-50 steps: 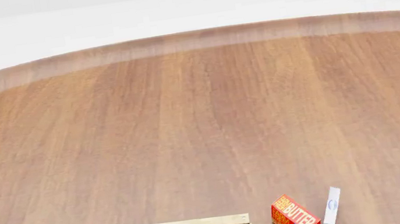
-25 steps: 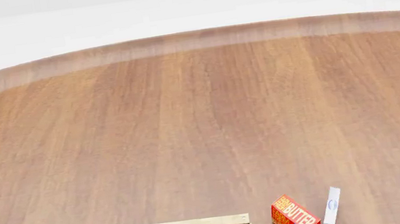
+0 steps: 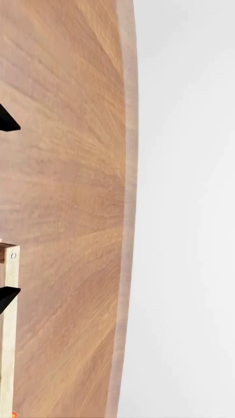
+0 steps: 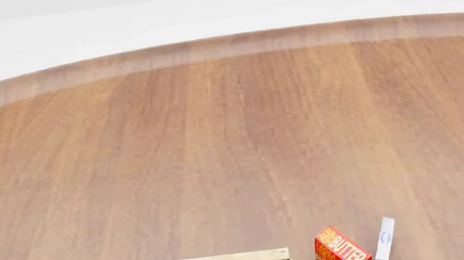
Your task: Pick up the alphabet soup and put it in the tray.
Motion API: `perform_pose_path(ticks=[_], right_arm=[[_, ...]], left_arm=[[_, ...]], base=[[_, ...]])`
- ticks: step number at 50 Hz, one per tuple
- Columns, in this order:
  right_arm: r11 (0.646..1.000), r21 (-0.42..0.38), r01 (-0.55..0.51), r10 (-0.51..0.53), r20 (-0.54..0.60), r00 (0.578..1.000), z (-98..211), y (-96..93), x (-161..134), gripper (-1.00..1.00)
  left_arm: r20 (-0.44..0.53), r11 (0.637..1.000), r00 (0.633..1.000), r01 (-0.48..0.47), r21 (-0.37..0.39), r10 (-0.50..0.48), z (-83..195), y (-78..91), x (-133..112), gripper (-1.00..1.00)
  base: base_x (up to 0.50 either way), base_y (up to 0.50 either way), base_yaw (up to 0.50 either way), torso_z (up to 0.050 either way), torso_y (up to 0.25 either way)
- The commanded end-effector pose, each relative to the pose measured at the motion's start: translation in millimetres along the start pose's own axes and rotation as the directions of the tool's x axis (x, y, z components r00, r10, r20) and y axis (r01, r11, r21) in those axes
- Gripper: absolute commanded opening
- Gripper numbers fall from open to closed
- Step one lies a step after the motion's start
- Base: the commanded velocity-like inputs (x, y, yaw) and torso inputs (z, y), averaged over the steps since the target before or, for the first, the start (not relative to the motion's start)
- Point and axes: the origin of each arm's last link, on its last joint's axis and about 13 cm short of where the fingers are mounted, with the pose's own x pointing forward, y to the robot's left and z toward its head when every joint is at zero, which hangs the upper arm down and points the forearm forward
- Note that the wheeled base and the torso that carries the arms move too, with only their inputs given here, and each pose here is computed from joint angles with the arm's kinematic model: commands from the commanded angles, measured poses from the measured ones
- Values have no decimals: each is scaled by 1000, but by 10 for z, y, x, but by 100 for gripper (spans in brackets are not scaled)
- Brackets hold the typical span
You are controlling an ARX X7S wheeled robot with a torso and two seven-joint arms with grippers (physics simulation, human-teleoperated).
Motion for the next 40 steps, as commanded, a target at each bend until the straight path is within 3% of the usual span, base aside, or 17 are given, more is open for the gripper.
perform_pose_path(ticks=[1, 14, 17, 26, 37, 40], right_arm=[[1000, -14, -3, 3, 39, 999, 97, 23, -95, 100], [1000, -26, -9, 12, 94, 996, 219, 68, -238, 100], [997, -75, 37, -26, 136, 990, 240, 54, -247, 100], [992, -74, 103, -87, 202, 976, 258, -9, -293, 100], [990, -43, 136, -116, 313, 943, 272, -53, -423, 100], [984, -68, 164, -126, 386, 914, 285, -61, -446, 100]], left_arm=[[1, 1000, 1000, 1, 1, -1, -2, -3, 0, 100], [3, 1000, 1000, 3, 3, -3, 4, -5, -12, 100], [3, 1000, 1000, 1, 1, -1, 12, -2, -11, 100], [7, 1000, 1000, -4, -3, 4, 26, 12, -22, 100], [18, 1000, 1000, -5, -14, 5, 92, 7, -19, 100], [32, 1000, 999, -4, -20, 5, 146, 2, -38, 100]], base=[[0, 0, 0, 0, 0], [0, 0, 0, 0, 0], [0, 0, 0, 0, 0], [0, 0, 0, 0, 0], [0, 0, 0, 0, 0], [0, 0, 0, 0, 0]])
